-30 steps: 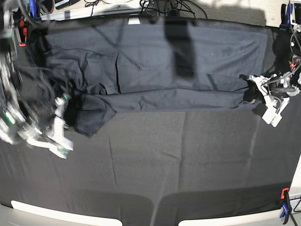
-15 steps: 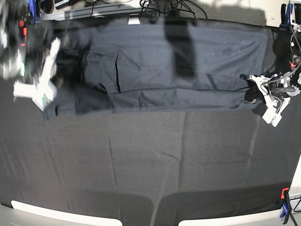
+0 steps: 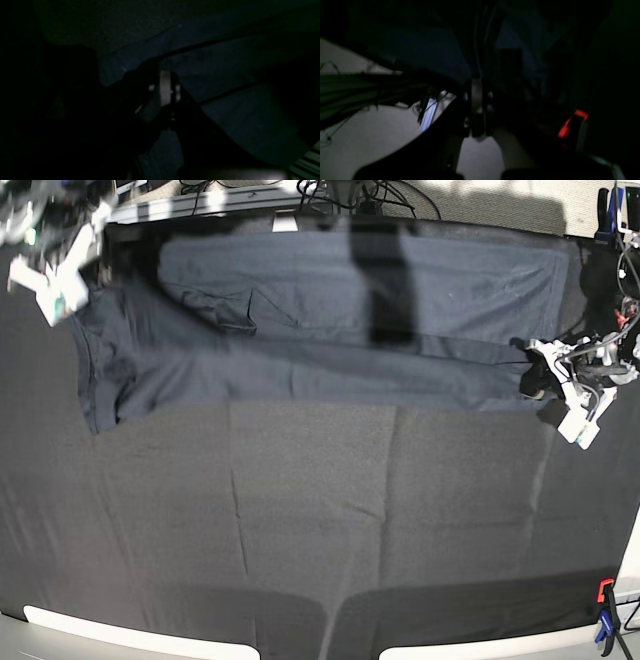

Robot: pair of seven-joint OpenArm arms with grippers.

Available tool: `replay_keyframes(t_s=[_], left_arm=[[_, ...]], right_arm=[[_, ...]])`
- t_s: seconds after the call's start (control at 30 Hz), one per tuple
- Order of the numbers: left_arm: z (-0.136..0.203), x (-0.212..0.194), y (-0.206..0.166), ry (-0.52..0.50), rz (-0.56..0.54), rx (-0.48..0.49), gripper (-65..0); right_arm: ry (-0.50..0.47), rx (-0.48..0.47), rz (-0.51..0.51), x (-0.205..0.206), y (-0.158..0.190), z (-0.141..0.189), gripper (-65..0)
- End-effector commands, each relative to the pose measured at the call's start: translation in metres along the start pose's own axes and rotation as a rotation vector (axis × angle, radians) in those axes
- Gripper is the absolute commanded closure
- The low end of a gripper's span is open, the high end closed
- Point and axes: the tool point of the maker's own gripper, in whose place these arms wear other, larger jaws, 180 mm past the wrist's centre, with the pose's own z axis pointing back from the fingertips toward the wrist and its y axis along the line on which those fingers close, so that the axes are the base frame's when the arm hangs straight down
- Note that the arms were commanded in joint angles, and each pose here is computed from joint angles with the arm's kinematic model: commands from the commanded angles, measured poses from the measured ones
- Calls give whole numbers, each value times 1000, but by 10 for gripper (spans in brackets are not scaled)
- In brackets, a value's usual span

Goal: Layout the t-shirt on the table in an organized manner, then fold the t-shirt properly
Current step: 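Drag the folded strip toward the robot base with both grippers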

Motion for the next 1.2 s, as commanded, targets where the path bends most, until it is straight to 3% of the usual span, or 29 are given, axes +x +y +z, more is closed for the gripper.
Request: replay_keyframes(t_s=[0.0,0.37,0.53,0.77,0.9,1.17], left_arm=[[8,18,5,-48,-23,11,0],[15,38,-10,-87,-92,-3,0],[16,20,-24,5,-216,-78,0],[22,10,-13,72,-233,-52,0],[34,11,0,89,-252,-31,0],[43,29,-24,-15,-170,-173,0]], right_arm=[[-20,3,44,6,1,4,0],[-59,4,44,13,1,4,0],[-59,3,44,13,1,4,0],[-45,-1,45,10,0,4,0],[68,-94,79,-9,-17,5,0],[73,-105,84,-10,-19,5,0]])
